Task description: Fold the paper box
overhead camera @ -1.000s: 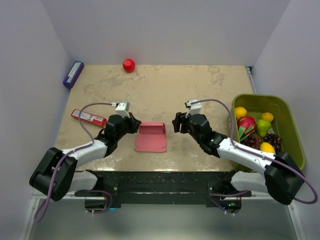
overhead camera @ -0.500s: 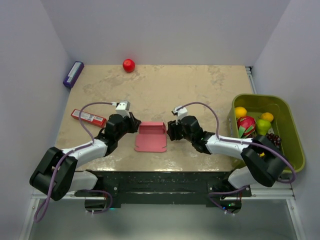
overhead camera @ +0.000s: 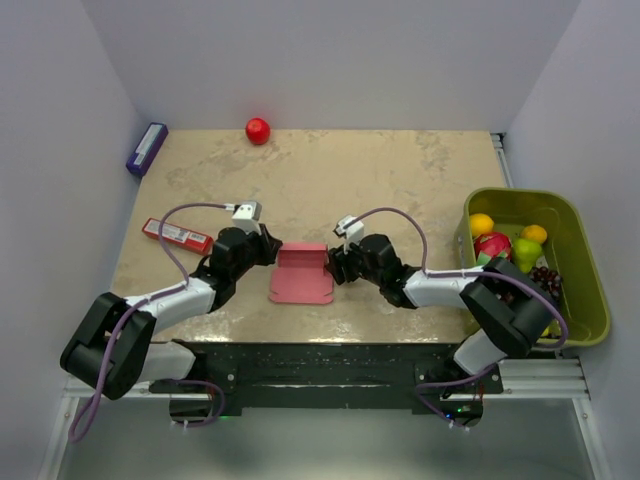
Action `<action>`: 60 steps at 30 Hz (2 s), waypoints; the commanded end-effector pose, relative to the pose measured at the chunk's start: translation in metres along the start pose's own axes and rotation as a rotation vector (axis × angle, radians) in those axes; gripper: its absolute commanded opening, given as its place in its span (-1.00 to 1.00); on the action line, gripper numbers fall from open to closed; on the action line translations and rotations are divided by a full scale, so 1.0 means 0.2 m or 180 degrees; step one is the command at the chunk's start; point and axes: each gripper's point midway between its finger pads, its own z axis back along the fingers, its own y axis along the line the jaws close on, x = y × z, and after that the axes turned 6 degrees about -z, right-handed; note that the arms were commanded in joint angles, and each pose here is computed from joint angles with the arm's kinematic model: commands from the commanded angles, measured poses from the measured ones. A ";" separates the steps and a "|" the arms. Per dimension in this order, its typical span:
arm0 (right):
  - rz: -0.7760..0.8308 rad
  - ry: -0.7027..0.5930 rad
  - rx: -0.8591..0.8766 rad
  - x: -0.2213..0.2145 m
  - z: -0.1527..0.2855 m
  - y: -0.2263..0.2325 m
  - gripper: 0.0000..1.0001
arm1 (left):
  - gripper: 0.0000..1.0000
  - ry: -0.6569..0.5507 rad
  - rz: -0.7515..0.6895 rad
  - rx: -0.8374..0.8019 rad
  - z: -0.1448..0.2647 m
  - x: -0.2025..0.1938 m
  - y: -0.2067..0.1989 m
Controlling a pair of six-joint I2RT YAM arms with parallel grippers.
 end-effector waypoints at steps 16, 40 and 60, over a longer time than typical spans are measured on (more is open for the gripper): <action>0.0590 -0.0550 0.0164 0.21 -0.14 0.04 0.17 | -0.65 0.0541 -0.0276 -0.0027 0.03 -0.23 0.03; 0.0504 -0.0748 0.0189 0.30 -0.21 0.06 -0.25 | -0.67 0.0542 -0.0285 -0.0069 0.03 -0.24 0.02; 0.0276 -0.0685 -0.0488 0.27 -0.25 -0.10 -0.85 | -0.69 0.0484 -0.0072 -0.0351 0.04 -0.23 -0.07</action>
